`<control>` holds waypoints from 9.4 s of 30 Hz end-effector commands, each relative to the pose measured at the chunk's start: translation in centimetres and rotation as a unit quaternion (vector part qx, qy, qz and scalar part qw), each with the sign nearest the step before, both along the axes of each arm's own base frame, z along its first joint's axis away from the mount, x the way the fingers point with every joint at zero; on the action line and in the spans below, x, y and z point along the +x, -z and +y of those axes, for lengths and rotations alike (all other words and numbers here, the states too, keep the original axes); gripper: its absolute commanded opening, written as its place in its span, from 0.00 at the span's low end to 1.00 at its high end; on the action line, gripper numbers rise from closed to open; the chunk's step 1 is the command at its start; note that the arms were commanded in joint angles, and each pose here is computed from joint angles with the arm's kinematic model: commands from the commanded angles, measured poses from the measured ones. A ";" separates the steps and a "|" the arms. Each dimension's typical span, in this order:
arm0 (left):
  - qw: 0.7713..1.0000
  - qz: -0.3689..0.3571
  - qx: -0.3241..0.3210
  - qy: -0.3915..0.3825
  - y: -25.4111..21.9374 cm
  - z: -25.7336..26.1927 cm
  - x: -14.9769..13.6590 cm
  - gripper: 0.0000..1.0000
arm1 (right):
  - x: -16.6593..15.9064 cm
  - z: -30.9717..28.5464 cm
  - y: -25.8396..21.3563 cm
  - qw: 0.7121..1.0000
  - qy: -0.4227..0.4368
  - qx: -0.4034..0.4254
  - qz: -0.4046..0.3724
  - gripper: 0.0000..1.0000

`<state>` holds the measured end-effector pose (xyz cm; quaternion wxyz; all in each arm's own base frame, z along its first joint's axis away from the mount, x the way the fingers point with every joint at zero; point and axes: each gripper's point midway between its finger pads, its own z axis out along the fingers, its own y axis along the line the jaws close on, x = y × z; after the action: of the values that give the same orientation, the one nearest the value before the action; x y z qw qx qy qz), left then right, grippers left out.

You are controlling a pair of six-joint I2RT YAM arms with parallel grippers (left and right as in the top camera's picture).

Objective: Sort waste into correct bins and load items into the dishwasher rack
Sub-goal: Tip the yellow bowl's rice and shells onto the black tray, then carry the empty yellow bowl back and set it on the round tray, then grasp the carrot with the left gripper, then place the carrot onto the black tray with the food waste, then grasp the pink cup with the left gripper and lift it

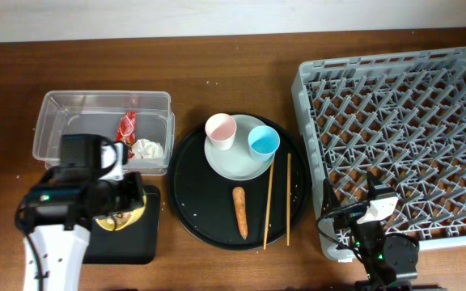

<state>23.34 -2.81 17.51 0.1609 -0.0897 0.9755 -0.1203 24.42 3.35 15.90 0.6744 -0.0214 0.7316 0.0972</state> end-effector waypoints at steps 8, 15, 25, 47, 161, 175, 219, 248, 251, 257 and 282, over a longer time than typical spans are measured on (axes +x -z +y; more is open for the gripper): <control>0.969 -0.119 -0.186 -0.107 1.5 5.7 0.0 0.00 | 0.0 0.2 0.3 1.000 -0.003 0.002 0.003 0.98; 0.930 -0.210 -0.241 -0.183 2.5 9.8 -2.0 0.00 | 0.0 0.2 0.3 1.000 -0.003 0.002 0.003 0.98; 0.901 -0.256 -0.304 -0.172 2.2 10.8 -0.6 0.00 | 0.0 0.2 0.3 1.000 -0.003 0.002 0.003 0.98; 0.850 -0.254 -0.425 -0.179 2.0 9.3 -0.4 0.00 | 0.0 0.2 0.3 1.000 -0.003 0.002 0.003 0.98; 0.980 0.097 0.147 0.091 17.0 -22.6 -1.8 0.32 | 0.0 0.2 0.3 1.000 -0.003 0.002 0.003 0.98; 0.993 -0.041 0.040 0.100 3.5 -22.2 0.4 0.11 | 0.0 0.2 0.3 1.000 -0.003 0.002 0.003 0.98; 0.974 -0.110 -0.162 0.116 -4.6 -9.5 2.2 0.53 | -1.2 2.3 -2.7 0.993 -0.063 0.098 0.013 0.98; 0.987 -0.121 -0.067 0.081 -0.5 -9.7 9.5 0.43 | -1.4 4.1 -9.7 0.847 -0.087 0.063 0.521 0.84; 0.988 -0.104 -0.065 0.099 0.7 -12.1 12.5 0.44 | -1.0 3.1 -9.1 0.847 -0.059 0.045 0.526 1.00; 0.993 -0.104 -0.008 0.062 4.7 -12.5 17.4 0.43 | -1.1 2.6 -8.9 0.847 -0.047 0.036 0.529 1.00; 0.994 -0.077 0.033 0.065 9.5 -13.8 18.3 0.02 | -1.2 2.3 -8.7 0.845 -0.039 0.031 0.532 1.00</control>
<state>40.76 -16.59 7.13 0.2170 -0.0093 0.9704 -0.1055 23.12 5.71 24.20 0.1691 0.0311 0.9739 0.1480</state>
